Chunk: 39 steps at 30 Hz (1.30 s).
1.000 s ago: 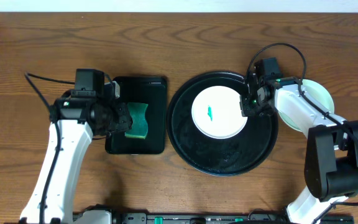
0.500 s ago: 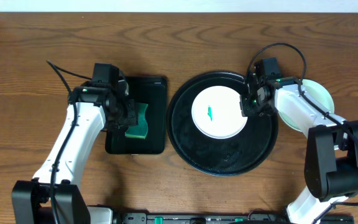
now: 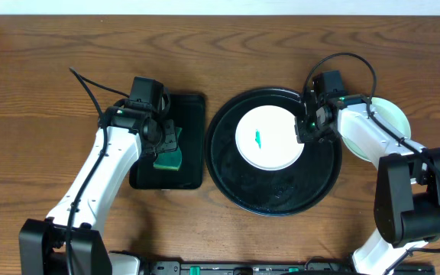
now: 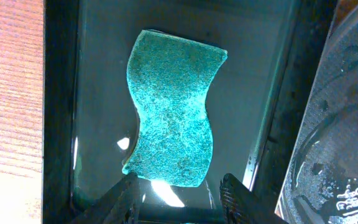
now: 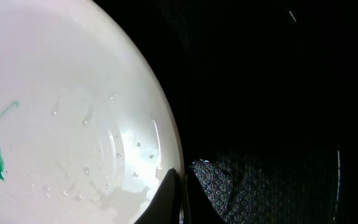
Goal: Clean dirty plates on tray and stack at the side
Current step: 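Reach the left gripper down to the green sponge in the black tray, then grasp the green sponge with the left gripper and lift it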
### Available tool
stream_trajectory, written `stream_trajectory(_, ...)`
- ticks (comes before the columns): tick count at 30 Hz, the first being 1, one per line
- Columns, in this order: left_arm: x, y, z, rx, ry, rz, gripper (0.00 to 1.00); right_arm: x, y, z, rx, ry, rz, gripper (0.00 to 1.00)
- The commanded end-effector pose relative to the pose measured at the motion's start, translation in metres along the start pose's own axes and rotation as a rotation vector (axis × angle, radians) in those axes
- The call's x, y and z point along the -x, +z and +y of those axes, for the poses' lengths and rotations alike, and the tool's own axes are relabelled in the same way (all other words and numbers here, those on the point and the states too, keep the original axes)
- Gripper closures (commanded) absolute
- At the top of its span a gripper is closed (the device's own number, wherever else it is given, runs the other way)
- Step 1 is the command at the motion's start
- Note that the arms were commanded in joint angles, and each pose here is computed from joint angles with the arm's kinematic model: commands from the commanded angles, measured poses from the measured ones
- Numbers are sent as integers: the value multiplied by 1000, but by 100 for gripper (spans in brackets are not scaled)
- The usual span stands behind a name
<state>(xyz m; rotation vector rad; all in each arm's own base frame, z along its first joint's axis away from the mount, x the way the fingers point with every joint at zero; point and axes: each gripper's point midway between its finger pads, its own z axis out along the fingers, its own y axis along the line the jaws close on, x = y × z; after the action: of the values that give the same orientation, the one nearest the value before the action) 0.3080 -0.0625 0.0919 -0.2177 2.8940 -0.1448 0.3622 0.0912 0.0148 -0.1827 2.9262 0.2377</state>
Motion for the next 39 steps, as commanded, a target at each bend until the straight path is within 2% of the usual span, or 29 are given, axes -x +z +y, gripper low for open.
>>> stream_trajectory(1,-2,7,6,38,-23,15,57,1,-6,2,-7,-11,-16,99)
stream_trajectory(6,-8,22,2,20,-22,74,56,1,-6,2,-7,-11,-16,99)
stream_trajectory(7,-8,25,2,22,-22,81,52,1,-6,2,-7,-11,-16,99)
stream_trajectory(9,-8,29,2,25,-16,89,51,1,-6,2,-7,-11,-16,99)
stream_trajectory(30,-1,56,2,32,11,98,51,1,-6,2,-7,-11,-16,99)
stream_trajectory(39,-4,67,11,86,12,118,50,1,-6,2,-7,-11,-17,99)
